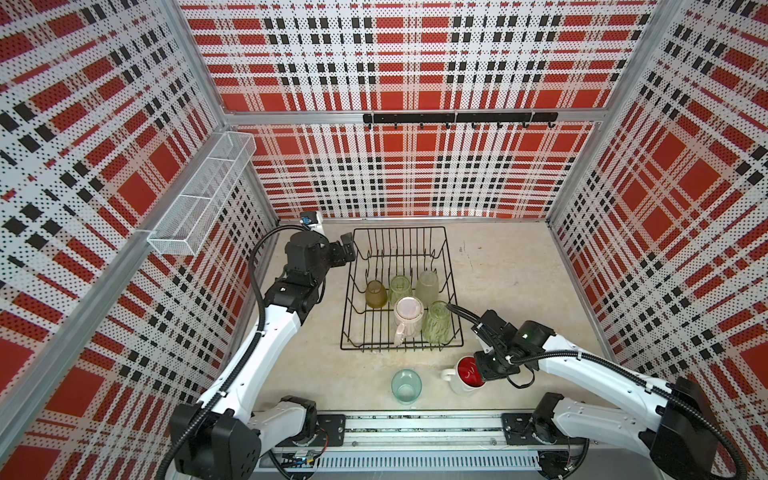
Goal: Load the cups into the dish rack
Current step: 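Grasp the white red-lined mug rim with the right gripper, then lift the red-lined mug toward the rack while the left gripper approaches it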
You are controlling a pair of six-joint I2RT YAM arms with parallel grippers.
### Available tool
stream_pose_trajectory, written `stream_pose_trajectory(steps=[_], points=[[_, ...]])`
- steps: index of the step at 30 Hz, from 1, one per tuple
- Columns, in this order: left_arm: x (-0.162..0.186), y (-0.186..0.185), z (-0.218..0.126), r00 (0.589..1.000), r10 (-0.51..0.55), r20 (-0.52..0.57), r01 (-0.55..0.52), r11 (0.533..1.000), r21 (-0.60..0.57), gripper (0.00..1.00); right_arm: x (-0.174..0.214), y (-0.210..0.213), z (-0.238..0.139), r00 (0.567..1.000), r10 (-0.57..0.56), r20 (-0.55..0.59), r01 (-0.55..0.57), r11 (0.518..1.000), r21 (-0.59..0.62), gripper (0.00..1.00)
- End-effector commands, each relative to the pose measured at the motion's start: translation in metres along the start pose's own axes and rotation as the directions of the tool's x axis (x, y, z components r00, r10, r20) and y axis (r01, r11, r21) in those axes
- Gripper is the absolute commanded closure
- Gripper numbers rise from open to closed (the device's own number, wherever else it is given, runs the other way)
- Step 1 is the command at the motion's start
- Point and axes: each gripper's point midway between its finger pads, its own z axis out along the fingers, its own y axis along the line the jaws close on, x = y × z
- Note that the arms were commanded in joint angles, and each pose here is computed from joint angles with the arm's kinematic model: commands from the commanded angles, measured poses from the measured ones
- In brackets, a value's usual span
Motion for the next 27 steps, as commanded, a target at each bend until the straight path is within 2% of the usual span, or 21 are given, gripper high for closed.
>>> stream_pose_trajectory(steps=[1,6,9,12,14,19,20,24,27], points=[[-0.022,0.022,-0.02,0.993,-0.049,0.106,0.058,0.995,-0.083,0.02,-0.008,-0.006,-0.014,0.996,0.042,0.076,-0.044,0.999,0.024,0.99],[-0.044,0.035,-0.043,0.973,-0.106,0.207,0.133,0.984,-0.12,0.02,-0.021,-0.022,-0.041,0.969,0.128,0.213,-0.145,0.987,0.064,1.0],[-0.056,0.037,-0.055,0.961,-0.11,0.252,0.144,0.982,-0.121,0.02,-0.034,-0.042,-0.064,0.912,0.206,0.356,-0.258,0.961,0.105,1.0],[-0.06,0.028,-0.06,0.959,-0.123,0.256,0.143,0.988,-0.06,0.02,-0.052,-0.058,-0.088,0.814,0.275,0.512,-0.372,0.923,0.096,1.0],[-0.061,0.017,-0.06,0.963,-0.126,0.239,0.13,0.991,-0.002,0.02,-0.068,-0.063,-0.108,0.724,0.301,0.621,-0.422,0.905,0.054,1.0],[-0.058,-0.016,-0.056,0.964,-0.212,0.159,0.182,0.966,0.186,0.02,-0.106,-0.067,-0.161,0.502,0.291,0.814,-0.451,0.891,-0.04,1.0],[-0.058,-0.022,-0.056,0.966,-0.218,0.14,0.185,0.959,0.215,0.02,-0.11,-0.07,-0.169,0.475,0.28,0.835,-0.458,0.888,-0.037,1.0],[-0.052,-0.043,-0.051,0.972,-0.231,0.046,0.205,0.926,0.317,0.02,-0.119,-0.081,-0.204,0.413,0.159,0.897,-0.467,0.882,0.059,1.0],[-0.049,-0.059,-0.049,0.971,-0.239,-0.017,0.227,0.894,0.387,0.02,-0.136,-0.07,-0.234,0.343,0.052,0.938,-0.399,0.912,0.095,1.0]])
